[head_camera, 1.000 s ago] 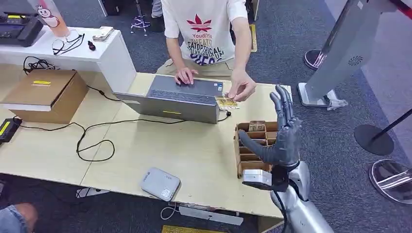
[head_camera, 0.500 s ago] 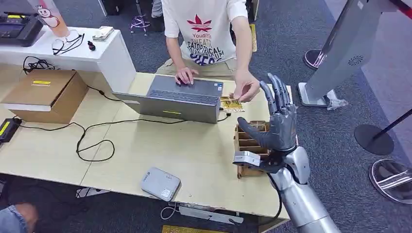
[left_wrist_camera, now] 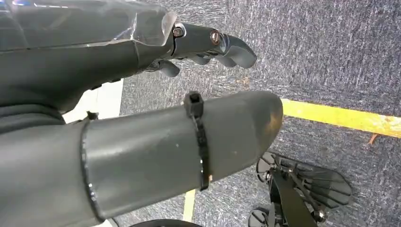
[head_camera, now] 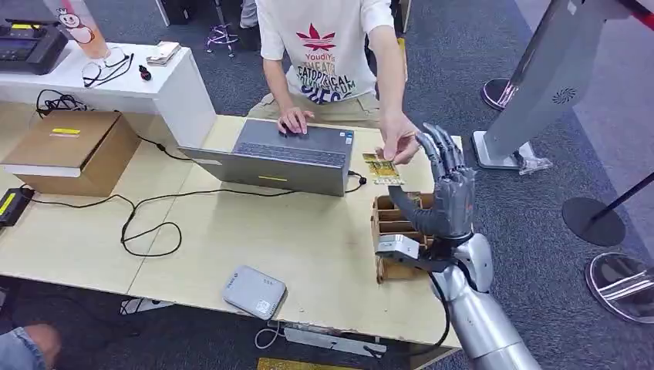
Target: Pass the card to the sensor for recognition and then transmit it.
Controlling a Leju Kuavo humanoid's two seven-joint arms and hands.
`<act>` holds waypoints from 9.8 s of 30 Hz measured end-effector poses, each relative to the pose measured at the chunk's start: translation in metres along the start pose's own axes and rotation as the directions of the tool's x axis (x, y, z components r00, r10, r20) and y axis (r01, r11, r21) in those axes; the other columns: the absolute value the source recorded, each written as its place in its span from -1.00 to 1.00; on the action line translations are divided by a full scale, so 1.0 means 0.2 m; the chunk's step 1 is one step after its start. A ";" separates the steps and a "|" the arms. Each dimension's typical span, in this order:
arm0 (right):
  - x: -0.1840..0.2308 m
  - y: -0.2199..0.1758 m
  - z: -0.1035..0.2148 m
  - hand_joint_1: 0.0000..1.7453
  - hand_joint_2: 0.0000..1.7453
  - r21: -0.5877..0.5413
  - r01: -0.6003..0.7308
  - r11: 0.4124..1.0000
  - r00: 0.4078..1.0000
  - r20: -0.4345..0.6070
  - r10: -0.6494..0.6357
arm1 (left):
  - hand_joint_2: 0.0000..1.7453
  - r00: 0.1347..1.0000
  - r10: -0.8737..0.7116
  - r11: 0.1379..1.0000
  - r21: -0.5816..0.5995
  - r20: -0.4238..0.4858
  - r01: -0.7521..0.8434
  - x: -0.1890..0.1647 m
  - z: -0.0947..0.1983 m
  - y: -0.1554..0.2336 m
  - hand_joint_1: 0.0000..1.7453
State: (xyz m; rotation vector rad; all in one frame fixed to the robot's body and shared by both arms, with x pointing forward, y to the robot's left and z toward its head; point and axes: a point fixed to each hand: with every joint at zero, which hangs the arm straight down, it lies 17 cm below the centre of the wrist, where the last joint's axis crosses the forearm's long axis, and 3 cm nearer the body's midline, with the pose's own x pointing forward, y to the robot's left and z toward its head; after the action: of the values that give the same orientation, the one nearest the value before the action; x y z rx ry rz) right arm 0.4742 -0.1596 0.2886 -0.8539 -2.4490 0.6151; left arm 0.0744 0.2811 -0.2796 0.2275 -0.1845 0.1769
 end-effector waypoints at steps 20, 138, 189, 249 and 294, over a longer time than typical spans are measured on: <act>-0.02 0.00 0.01 1.00 1.00 -0.006 0.004 1.000 1.000 -0.011 -0.004 | -1.00 1.000 -0.003 1.000 0.003 -0.004 0.003 0.00 0.00 0.00 -1.00; 0.65 1.36 0.99 1.00 1.00 0.374 0.908 0.187 0.416 -0.850 -0.324 | -1.00 0.996 -0.085 0.996 -0.017 -0.013 0.085 0.11 0.02 -0.11 -1.00; 0.46 1.40 1.18 1.00 1.00 0.437 0.849 0.297 0.481 -0.872 -0.093 | -1.00 0.994 -0.107 0.994 -0.029 -0.012 0.107 0.14 0.04 -0.17 -1.00; -0.19 -0.14 -0.65 1.00 1.00 -0.232 0.243 0.942 0.934 -0.207 -0.292 | -1.00 0.993 -0.116 0.992 -0.045 0.020 0.116 0.19 0.04 -0.20 -1.00; 0.03 -0.10 0.16 -1.00 1.00 -0.187 0.250 0.950 0.931 -0.221 -0.289 | -1.00 0.997 -0.070 0.997 -0.033 0.037 0.071 0.10 0.03 -0.14 -1.00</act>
State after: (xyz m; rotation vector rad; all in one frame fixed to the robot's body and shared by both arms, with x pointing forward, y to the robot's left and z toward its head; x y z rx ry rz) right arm 0.4427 -0.1775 0.2761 -0.5922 -2.3483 0.2043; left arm 0.0983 0.2555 -0.2751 0.2033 -0.2147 0.0999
